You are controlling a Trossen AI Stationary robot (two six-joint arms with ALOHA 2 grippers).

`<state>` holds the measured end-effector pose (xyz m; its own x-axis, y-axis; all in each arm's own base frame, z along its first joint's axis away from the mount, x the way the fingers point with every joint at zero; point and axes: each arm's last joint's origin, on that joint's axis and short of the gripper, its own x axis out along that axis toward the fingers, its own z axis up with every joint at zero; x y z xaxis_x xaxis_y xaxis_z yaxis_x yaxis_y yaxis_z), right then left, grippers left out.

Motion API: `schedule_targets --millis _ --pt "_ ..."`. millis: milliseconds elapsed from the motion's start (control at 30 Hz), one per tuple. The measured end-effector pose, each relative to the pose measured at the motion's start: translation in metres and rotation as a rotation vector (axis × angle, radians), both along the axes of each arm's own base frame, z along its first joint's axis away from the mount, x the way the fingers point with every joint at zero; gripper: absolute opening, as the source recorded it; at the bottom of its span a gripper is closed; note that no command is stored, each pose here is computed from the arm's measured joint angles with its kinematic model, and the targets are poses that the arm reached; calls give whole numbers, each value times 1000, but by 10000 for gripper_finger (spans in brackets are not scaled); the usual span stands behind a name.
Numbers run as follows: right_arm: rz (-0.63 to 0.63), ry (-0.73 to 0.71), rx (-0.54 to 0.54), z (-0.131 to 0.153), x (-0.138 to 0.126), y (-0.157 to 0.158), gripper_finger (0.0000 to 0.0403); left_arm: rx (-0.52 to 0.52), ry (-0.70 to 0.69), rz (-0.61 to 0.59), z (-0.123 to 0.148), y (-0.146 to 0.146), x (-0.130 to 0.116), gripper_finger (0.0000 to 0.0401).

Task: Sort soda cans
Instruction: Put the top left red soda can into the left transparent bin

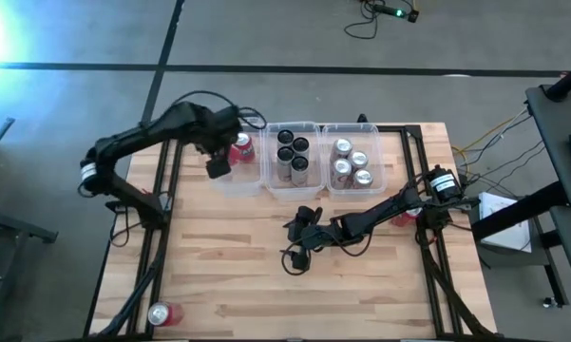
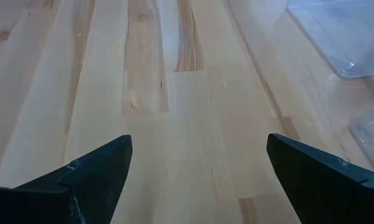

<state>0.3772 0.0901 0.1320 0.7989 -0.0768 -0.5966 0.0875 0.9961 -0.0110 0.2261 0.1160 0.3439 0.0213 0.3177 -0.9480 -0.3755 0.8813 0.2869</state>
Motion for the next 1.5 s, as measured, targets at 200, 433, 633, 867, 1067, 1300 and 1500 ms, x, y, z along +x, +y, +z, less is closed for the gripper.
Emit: schedule_targets --millis 200,433,633,867,1067,1300,1500 --pt "0 13 -4 -1 -1 0 368 -41 126 -17 -25 17 15 284" --pt "0 13 -4 -1 -1 0 368 -39 243 -42 -46 28 27 284" --pt "0 13 -4 -1 -1 0 368 -52 288 -60 -61 36 35 284" --pt "-1 15 -4 -1 -1 0 368 -83 329 -68 -78 45 42 284" --pt "-1 20 -4 -2 -1 0 368 -106 305 -49 -86 55 44 284" --pt "-4 31 -3 -2 -2 -1 368 -122 297 -53 -87 58 42 284" --pt "-4 31 -3 -2 -2 -1 368 -153 268 -40 -92 61 43 284"
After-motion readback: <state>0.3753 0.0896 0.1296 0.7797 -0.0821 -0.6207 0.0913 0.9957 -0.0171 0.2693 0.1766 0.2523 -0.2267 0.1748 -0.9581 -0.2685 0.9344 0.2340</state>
